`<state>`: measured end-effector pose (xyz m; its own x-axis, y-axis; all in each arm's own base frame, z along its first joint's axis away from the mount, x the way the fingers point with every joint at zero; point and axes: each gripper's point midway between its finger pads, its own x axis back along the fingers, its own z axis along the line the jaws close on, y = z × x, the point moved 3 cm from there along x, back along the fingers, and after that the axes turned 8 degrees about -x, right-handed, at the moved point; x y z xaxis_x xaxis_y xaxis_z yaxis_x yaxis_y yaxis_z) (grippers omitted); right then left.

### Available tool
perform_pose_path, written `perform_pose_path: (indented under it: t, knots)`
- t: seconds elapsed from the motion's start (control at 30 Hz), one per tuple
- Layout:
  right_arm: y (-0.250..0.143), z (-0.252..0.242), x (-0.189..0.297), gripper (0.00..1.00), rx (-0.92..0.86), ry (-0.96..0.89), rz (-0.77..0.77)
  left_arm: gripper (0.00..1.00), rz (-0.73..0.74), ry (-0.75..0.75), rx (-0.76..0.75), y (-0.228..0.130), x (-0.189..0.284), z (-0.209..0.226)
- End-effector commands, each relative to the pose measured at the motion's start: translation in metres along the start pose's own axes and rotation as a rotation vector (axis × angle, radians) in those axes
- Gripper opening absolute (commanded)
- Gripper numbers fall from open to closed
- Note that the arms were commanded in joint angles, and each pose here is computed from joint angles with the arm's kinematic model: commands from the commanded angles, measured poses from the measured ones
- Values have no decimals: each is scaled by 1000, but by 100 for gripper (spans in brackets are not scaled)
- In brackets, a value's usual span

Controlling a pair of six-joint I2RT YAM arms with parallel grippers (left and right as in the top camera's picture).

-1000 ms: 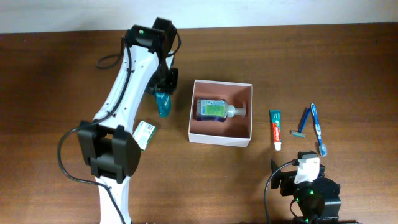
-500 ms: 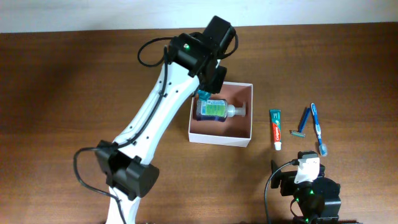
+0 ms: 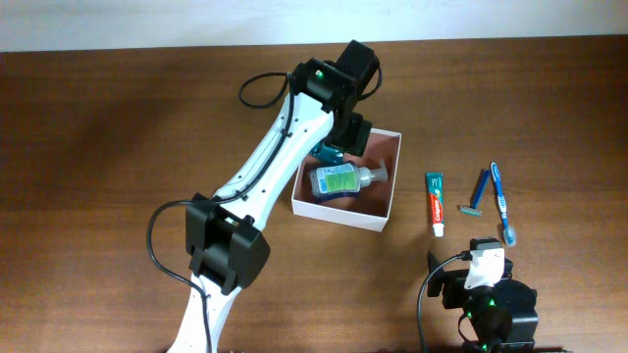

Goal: Pack container
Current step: 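Lower the mouthwash bottle into the box and open the left gripper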

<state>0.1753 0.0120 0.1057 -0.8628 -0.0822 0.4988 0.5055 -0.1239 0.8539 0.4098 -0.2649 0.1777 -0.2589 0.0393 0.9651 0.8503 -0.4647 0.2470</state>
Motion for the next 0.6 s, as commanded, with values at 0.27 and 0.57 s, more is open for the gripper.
perform_pose_path:
  t: [0.27,0.57]
  knots:
    - [-1,0,-1,99,-4,2,-2,99,-13,-16,18,-12,72,15]
    - [-1,0,-1,99,-4,2,-2,99,-76,-85,178,-20,99,116]
